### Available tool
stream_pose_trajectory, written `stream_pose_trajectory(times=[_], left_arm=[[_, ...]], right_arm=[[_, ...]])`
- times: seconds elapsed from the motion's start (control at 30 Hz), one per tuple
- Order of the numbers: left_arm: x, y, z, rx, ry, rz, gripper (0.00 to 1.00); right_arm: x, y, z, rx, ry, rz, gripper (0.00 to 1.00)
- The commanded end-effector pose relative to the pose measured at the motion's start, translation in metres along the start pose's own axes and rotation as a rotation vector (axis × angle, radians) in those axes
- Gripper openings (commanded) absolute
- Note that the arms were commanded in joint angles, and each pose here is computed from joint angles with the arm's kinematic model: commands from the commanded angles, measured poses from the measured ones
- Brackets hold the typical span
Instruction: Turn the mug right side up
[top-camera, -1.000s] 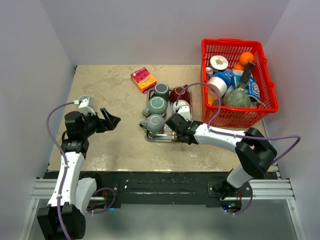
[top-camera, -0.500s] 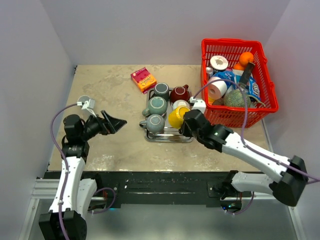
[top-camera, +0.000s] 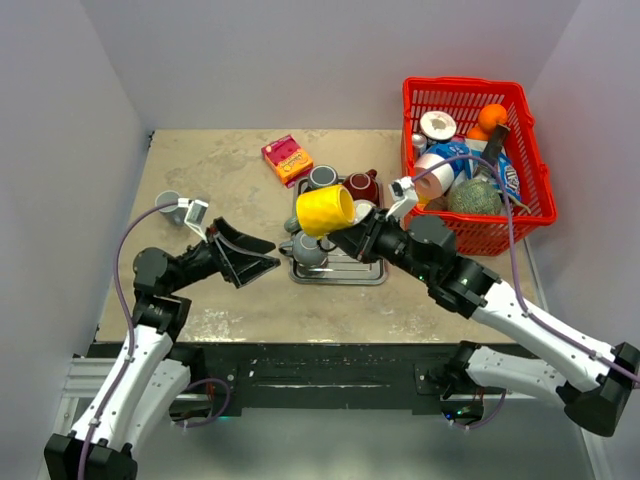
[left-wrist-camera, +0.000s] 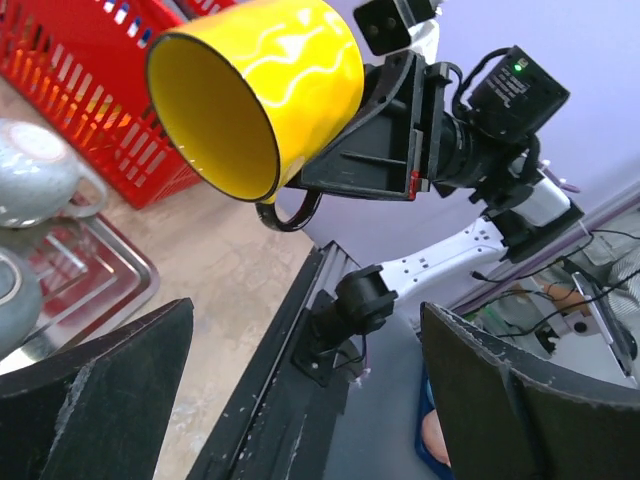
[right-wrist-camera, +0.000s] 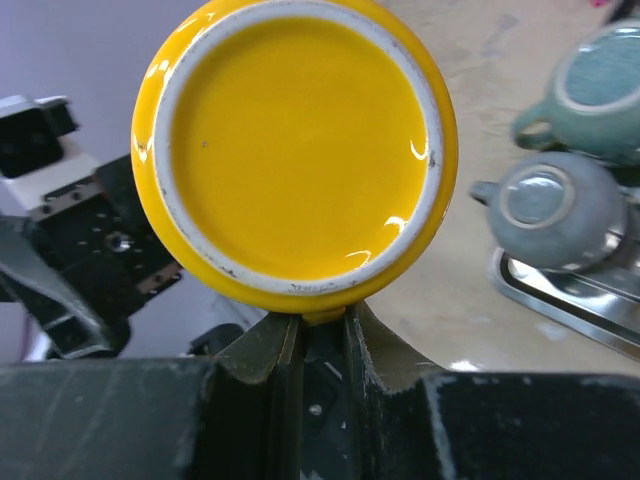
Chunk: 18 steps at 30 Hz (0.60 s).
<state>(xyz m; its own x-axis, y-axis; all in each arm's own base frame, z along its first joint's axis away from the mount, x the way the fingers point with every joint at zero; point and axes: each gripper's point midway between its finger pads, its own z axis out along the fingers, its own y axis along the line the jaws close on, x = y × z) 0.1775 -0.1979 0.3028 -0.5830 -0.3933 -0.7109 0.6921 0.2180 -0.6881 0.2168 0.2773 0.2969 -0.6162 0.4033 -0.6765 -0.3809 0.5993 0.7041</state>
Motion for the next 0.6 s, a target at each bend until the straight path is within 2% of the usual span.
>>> stream_pose_trajectory(times=[0.0, 0.17, 0.3, 0.4, 0.43, 0.57], left_arm=[[-0.022, -0.026, 0.009, 0.069, -0.078, 0.027, 0.99], [-0.023, -0.016, 0.018, 0.039, -0.058, 0.005, 0.99], [-0.029, -0.013, 0.019, 0.017, -0.088, -0.001, 0.98], [-0.031, -0.008, 0.019, -0.015, -0.121, -0.055, 0.88], [-0.034, -0.01, 0.019, -0.003, -0.137, -0.056, 0.81], [-0.035, -0.017, 0.015, 0.034, -0.176, -0.094, 0.65]], right_arm=[[-0.045, 0.112, -0.016, -0.431, -0.119, 0.073, 0.0], [-0.037, 0.145, -0.004, -0.513, -0.112, 0.071, 0.0], [-0.03, 0.167, -0.003, -0.588, -0.109, 0.087, 0.0], [-0.026, 0.176, 0.001, -0.614, -0.095, 0.096, 0.0], [-0.025, 0.177, 0.002, -0.618, -0.092, 0.099, 0.0], [-0.022, 0.181, 0.003, -0.637, -0.102, 0.117, 0.0]])
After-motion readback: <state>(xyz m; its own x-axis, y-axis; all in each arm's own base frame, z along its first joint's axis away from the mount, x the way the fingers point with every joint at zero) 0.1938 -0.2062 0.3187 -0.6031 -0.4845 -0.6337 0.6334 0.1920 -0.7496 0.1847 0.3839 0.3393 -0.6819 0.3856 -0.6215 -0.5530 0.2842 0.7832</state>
